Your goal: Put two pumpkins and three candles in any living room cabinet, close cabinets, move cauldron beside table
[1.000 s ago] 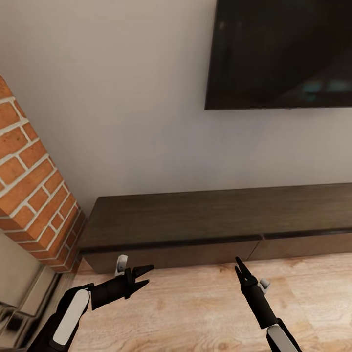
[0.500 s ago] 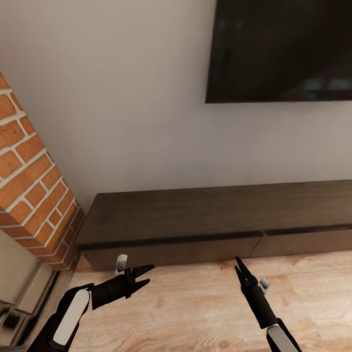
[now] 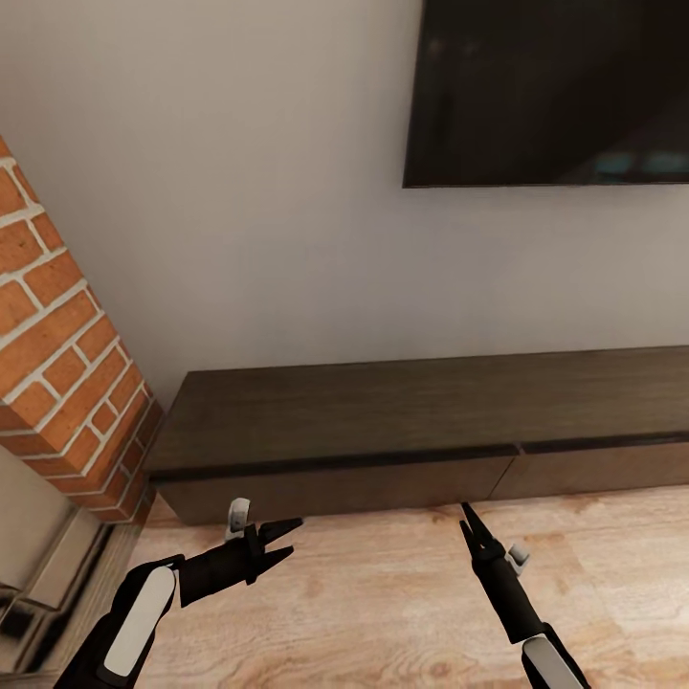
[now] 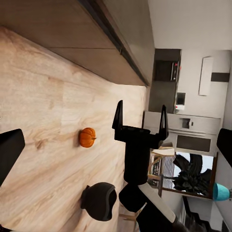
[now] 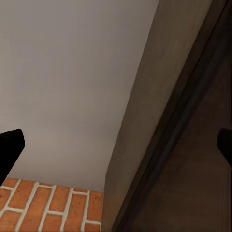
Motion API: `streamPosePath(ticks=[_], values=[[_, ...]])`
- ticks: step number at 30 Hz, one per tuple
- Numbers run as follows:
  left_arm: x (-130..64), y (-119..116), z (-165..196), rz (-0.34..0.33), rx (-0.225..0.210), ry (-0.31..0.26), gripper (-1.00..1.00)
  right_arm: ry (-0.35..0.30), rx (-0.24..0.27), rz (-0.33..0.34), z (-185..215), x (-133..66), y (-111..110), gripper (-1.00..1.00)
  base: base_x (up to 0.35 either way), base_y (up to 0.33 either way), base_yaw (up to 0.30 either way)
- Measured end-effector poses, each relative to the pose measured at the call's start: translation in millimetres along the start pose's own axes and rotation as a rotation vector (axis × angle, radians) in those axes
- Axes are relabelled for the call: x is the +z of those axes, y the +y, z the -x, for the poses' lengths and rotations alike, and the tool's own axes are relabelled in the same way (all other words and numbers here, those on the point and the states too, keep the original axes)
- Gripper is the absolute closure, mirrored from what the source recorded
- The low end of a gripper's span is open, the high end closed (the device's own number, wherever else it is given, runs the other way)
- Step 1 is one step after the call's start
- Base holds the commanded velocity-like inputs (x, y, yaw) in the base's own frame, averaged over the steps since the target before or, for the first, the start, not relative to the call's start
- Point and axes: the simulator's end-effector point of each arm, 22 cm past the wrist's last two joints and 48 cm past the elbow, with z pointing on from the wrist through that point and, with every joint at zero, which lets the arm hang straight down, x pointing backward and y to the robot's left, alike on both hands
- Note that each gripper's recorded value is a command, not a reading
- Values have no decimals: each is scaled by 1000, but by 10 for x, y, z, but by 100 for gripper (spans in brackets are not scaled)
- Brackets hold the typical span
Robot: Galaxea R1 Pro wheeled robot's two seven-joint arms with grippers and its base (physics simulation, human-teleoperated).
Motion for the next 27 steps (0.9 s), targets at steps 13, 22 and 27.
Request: streamPosePath(ticks=[13, 22, 27], values=[[53, 273, -58, 0, 1, 1, -100, -2, 0, -1, -69, -61, -274, -100, 0, 0, 0], [85, 468, -102, -1, 1, 1, -100, -3, 2, -2, -123, -106, -468, -100, 0, 0, 0], [103, 577, -126, 0, 1, 1, -100, -44, 12, -1, -65, -137, -575, -100, 0, 0, 0]])
